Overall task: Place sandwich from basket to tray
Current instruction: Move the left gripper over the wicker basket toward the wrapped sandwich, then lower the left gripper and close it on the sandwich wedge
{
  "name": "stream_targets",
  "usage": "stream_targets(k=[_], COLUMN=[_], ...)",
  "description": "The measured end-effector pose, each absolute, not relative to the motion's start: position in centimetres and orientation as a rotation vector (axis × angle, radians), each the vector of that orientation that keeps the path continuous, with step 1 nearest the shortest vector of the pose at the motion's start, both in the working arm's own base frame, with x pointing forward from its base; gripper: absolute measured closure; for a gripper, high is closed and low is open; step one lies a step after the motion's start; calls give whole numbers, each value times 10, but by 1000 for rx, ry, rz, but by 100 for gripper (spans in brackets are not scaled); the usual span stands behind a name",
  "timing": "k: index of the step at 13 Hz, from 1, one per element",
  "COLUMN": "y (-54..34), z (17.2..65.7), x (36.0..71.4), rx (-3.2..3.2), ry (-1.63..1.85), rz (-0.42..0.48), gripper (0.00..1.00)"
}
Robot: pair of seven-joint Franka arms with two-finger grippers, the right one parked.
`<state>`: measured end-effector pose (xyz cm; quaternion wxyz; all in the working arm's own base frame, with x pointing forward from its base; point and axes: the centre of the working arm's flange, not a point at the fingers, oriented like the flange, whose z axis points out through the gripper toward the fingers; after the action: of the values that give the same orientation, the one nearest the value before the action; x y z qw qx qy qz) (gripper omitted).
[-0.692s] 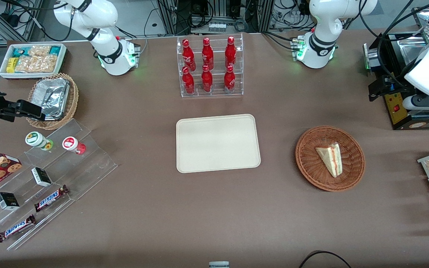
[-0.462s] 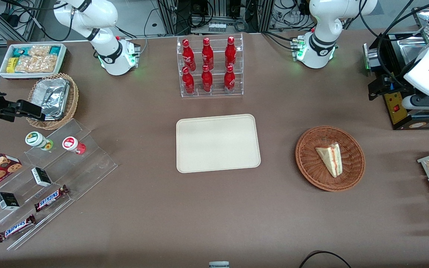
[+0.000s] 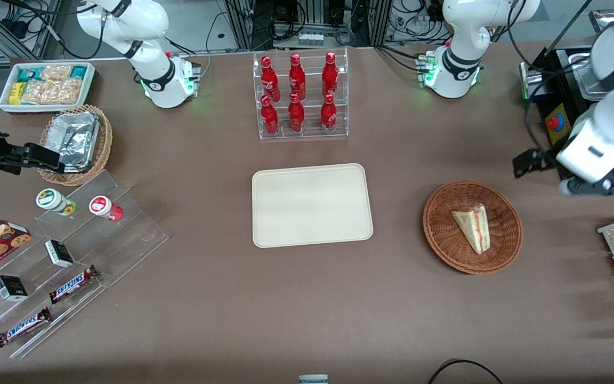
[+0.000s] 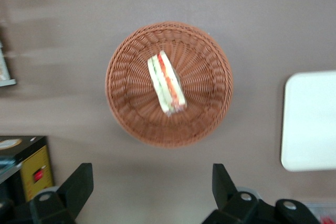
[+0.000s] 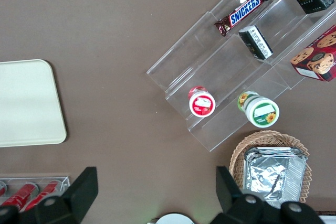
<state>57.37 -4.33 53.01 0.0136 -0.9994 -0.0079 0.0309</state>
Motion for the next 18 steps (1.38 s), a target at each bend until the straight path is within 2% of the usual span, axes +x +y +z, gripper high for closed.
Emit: stream_targets(k=[3,7,10,13,18], y=[-45,-48,-48,-48,-49], z=[459,371,336,308,267], x=[587,584,577,574,577], rx=[-3115,-3111,-3107,-3099,-3104], ry=[-192,-381,-433,-455,-462], rz=[35,-16,-12,43,48], gripper=[0,0,0,0,0])
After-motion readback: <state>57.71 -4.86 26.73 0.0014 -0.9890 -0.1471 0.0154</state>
